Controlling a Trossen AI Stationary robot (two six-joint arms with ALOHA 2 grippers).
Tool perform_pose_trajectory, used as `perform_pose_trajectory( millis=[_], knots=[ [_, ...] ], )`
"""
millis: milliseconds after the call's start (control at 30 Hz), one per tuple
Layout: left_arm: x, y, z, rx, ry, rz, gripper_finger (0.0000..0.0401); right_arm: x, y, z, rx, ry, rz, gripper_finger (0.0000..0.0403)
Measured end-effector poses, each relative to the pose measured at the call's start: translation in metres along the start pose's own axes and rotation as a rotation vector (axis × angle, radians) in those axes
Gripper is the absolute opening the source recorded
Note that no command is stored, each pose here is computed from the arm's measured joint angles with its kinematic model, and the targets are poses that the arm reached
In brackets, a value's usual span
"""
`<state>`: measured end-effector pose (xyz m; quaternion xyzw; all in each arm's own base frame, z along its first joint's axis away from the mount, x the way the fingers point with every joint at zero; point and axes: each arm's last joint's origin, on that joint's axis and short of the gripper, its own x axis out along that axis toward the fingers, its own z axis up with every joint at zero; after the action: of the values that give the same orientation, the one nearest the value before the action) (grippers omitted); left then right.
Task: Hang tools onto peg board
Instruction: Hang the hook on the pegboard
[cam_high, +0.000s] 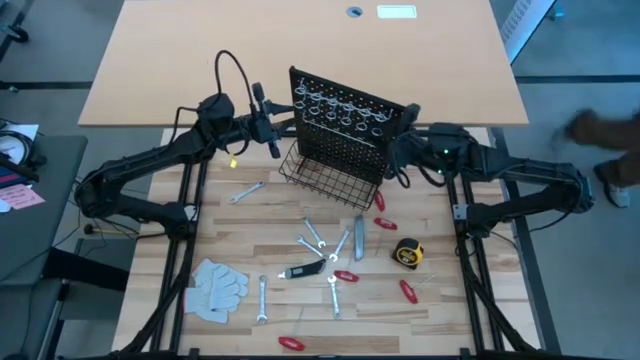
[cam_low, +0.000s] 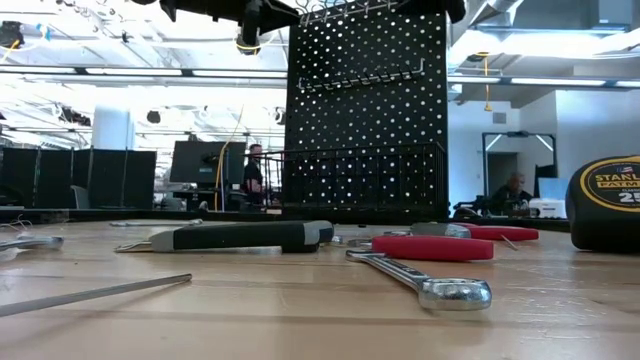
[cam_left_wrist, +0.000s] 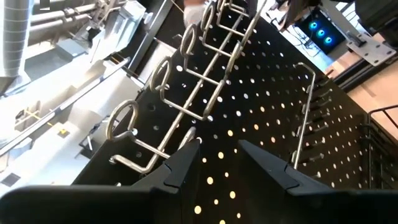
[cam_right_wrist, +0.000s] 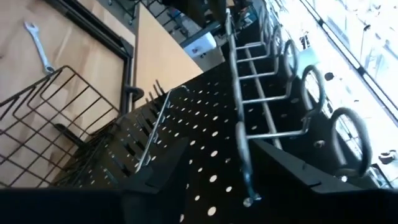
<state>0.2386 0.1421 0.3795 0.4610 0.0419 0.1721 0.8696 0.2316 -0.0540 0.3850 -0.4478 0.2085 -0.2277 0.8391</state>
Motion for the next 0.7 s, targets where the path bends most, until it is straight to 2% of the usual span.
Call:
perform_pose_trajectory(
  millis=[433,533,700],
  knots=[
    [0.0,-0.001,0.004,-0.037,-0.007,0.003,0.0105,-0.004,-0.01,0.003,0.02,-0.047,-0.078,0.0016],
    [-0.001,-0.002,0.008,-0.049,-0.022,0.006,0.0105,-0.004,-0.012,0.004,0.01,-0.055,-0.093,0.001],
    [-0.001,0.0,0.013,-0.092,-0.043,0.043,0.0105,-0.005,-0.013,0.006,0.016,-0.069,-0.102,0.0029]
  ],
)
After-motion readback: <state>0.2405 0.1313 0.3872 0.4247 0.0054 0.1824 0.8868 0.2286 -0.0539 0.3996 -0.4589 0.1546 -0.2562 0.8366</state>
